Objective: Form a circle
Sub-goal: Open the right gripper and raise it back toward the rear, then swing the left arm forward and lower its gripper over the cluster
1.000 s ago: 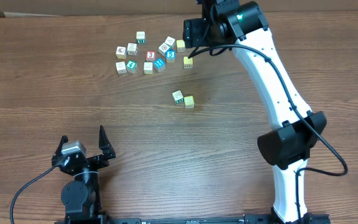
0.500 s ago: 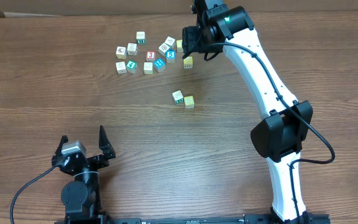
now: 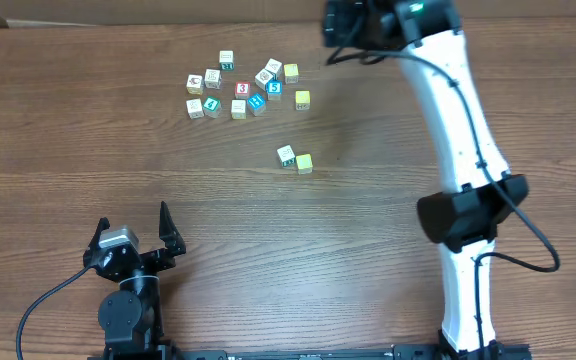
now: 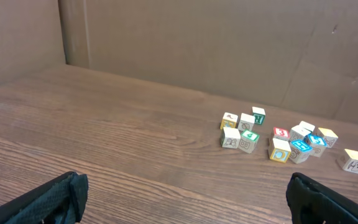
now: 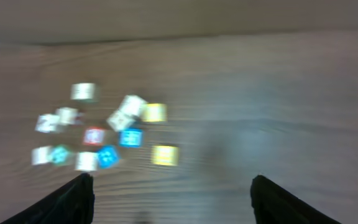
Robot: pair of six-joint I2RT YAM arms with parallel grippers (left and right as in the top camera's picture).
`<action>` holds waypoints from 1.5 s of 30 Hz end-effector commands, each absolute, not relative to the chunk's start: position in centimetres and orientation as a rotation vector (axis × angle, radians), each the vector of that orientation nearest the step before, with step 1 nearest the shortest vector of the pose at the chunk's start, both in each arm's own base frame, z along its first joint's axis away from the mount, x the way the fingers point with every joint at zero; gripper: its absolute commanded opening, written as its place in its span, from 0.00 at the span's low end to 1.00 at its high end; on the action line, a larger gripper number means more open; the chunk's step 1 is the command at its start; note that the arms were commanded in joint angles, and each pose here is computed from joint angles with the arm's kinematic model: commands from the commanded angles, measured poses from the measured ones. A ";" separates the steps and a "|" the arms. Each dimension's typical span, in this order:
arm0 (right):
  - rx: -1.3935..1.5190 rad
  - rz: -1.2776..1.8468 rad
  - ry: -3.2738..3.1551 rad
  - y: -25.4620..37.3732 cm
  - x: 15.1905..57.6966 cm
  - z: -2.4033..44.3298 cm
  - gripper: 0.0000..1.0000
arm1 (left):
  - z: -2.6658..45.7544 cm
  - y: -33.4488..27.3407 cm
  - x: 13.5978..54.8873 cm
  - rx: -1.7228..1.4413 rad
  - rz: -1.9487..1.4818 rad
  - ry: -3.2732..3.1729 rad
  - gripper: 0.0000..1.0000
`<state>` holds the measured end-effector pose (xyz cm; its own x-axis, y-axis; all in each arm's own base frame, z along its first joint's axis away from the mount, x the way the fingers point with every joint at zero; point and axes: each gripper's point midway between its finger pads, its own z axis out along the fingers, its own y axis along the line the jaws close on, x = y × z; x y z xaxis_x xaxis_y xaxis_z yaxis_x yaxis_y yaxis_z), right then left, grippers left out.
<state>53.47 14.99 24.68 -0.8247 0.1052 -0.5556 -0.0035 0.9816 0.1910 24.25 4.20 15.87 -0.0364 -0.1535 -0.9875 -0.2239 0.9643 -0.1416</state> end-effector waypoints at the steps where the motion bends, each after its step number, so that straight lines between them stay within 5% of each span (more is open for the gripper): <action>1: 0.229 0.156 2.519 8.0 54.1 25.3 0.83 | 15.9 3.7 24.3 -0.262 0.055 1.613 1.00; 4: 0.348 0.105 2.567 3.1 53.3 24.4 1.00 | 15.9 3.7 24.3 -0.262 0.055 1.613 1.00; 15: 0.739 -0.009 2.564 -12.1 50.2 23.5 1.00 | 15.9 3.7 24.3 -0.262 0.055 1.613 1.00; 26: 0.911 -0.052 2.508 -18.8 48.1 23.5 1.00 | 15.8 2.7 24.5 -0.218 0.006 1.626 0.99; 45: 0.921 -0.055 2.505 -19.1 48.0 23.5 1.00 | 35.0 -0.7 22.6 -0.169 -0.217 1.836 1.00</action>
<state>47.97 -19.13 22.35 -0.6765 0.6095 -0.4132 0.6242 0.7724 0.1175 21.32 0.35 31.61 -0.2036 -0.2108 -0.9561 -0.0487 0.9775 -0.2051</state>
